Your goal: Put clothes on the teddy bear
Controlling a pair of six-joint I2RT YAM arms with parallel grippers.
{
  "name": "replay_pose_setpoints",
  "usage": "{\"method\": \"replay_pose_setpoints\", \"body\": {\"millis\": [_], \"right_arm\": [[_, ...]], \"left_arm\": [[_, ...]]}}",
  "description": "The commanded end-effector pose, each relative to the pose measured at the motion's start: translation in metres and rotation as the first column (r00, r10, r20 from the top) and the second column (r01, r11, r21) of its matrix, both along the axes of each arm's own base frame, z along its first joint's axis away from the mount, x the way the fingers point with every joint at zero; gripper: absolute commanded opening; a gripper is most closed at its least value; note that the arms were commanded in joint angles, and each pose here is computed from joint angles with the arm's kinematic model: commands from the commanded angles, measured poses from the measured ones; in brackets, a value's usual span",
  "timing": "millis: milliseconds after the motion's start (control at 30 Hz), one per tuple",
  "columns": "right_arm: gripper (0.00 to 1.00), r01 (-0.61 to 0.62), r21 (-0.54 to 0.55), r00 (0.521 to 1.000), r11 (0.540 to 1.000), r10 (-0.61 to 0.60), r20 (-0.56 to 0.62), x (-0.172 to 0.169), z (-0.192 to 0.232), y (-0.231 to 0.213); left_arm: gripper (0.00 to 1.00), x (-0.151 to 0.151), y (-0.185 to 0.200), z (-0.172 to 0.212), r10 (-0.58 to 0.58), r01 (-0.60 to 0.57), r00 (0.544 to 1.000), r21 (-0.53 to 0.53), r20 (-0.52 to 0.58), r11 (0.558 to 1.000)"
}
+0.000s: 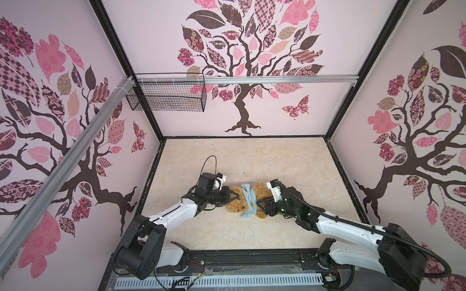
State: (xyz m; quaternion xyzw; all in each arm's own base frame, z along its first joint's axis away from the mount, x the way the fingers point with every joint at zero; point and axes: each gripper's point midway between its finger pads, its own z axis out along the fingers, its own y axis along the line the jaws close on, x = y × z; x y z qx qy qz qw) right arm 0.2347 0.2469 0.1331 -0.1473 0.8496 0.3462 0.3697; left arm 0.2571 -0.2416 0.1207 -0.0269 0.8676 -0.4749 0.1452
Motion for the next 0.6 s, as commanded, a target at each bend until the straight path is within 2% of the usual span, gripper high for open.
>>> {"method": "replay_pose_setpoints", "body": {"millis": [0,133,267,333,467,500,567], "right_arm": [[0.57,-0.017,-0.040,1.000,0.999,0.018,0.026,0.000,0.030,-0.023],[0.61,-0.059,0.013,0.998,0.998,0.058,0.022,0.001,0.061,-0.033],[0.61,-0.156,0.055,0.987,0.986,0.157,-0.020,-0.002,0.080,-0.017],[0.58,-0.191,0.117,0.979,0.975,0.197,-0.046,-0.004,0.085,-0.006],[0.41,-0.227,0.259,0.960,0.939,0.261,-0.103,-0.011,0.089,0.012],[0.40,-0.224,0.247,0.960,0.943,0.256,-0.109,-0.012,0.087,0.013],[0.39,-0.182,0.155,0.975,0.971,0.199,-0.100,-0.014,0.080,0.007]], "left_arm": [[0.00,0.007,-0.006,0.041,-0.060,0.063,0.978,-0.010,0.199,0.998],[0.00,0.000,-0.004,0.060,-0.155,0.148,0.920,0.045,0.361,0.988],[0.00,-0.007,-0.002,0.066,-0.215,0.194,0.839,0.094,0.500,0.976],[0.00,-0.007,-0.002,0.065,-0.205,0.190,0.831,0.083,0.517,0.978],[0.00,-0.004,0.001,0.065,-0.182,0.160,0.833,0.087,0.523,0.983],[0.00,-0.003,0.001,0.064,-0.181,0.154,0.834,0.095,0.522,0.984],[0.00,0.001,0.004,0.060,-0.165,0.128,0.846,0.108,0.508,0.986]]}}
